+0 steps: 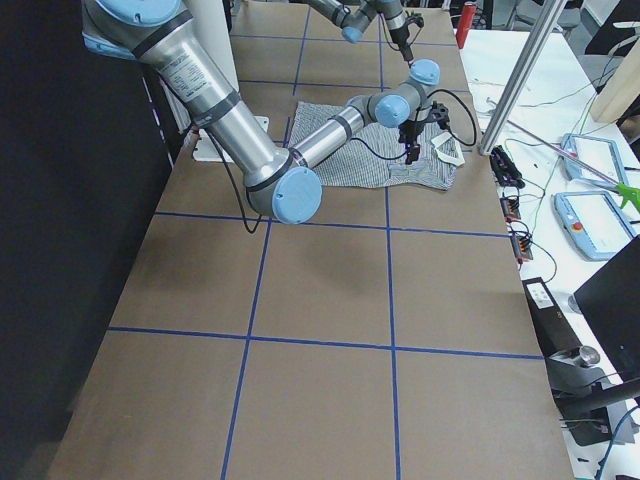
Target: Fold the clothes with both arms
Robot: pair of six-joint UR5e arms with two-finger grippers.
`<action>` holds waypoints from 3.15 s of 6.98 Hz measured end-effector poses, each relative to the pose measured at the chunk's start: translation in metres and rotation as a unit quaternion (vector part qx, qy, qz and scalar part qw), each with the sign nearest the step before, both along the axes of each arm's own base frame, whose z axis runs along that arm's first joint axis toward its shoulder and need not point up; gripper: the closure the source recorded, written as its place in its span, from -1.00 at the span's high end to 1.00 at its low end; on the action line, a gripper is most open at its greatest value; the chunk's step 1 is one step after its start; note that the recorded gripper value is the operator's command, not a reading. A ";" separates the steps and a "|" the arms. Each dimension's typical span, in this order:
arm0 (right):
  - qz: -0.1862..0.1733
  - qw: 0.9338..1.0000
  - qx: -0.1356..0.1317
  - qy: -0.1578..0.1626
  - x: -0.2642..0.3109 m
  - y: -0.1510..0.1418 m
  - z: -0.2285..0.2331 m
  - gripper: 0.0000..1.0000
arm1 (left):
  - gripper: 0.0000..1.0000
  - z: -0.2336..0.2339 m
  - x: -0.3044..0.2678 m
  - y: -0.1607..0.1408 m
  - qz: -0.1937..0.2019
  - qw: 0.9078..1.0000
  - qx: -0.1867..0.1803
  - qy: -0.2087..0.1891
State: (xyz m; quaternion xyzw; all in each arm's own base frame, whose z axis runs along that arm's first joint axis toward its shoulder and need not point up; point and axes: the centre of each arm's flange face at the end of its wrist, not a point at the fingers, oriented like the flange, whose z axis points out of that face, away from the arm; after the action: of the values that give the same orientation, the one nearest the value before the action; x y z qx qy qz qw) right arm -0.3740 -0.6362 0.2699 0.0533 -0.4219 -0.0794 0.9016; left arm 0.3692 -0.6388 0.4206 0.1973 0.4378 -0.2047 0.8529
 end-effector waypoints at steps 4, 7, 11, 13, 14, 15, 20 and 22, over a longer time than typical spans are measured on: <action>0.031 0.999 -0.016 -0.008 -0.005 0.002 0.005 1.00 | 0.85 -0.002 0.084 -0.020 -0.013 0.999 -0.003 -0.034; 0.038 0.999 -0.018 -0.014 -0.008 0.003 0.004 1.00 | 0.52 0.003 0.085 -0.022 -0.004 0.999 0.008 -0.050; 0.037 0.999 -0.018 -0.012 -0.011 0.004 0.006 1.00 | -1.00 0.003 0.084 -0.023 -0.002 0.998 0.011 -0.054; 0.041 0.999 -0.014 -0.006 -0.013 0.004 0.007 1.00 | -1.00 -0.004 0.084 -0.023 -0.002 0.999 0.013 -0.050; 0.042 0.999 -0.014 -0.005 -0.013 0.004 0.008 1.00 | -1.00 -0.011 0.083 -0.023 0.000 0.999 0.013 -0.046; 0.042 0.999 -0.014 -0.005 -0.013 0.004 0.009 1.00 | -1.00 -0.031 0.084 -0.023 0.006 0.999 0.007 -0.045; 0.047 0.999 0.002 0.004 -0.021 0.011 0.020 1.00 | -1.00 -0.195 0.143 -0.034 -0.046 0.990 -0.131 0.014; 0.048 0.999 0.006 0.002 -0.019 0.013 0.023 1.00 | 0.98 -0.204 0.177 -0.041 -0.088 0.983 -0.152 0.051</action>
State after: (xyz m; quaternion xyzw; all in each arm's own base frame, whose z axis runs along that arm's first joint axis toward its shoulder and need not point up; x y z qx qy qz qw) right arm -0.3933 -0.6232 0.2934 0.0790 -0.4164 -0.0387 0.9049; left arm 0.5465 -0.6797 0.2169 0.0927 0.4255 -0.3533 0.8280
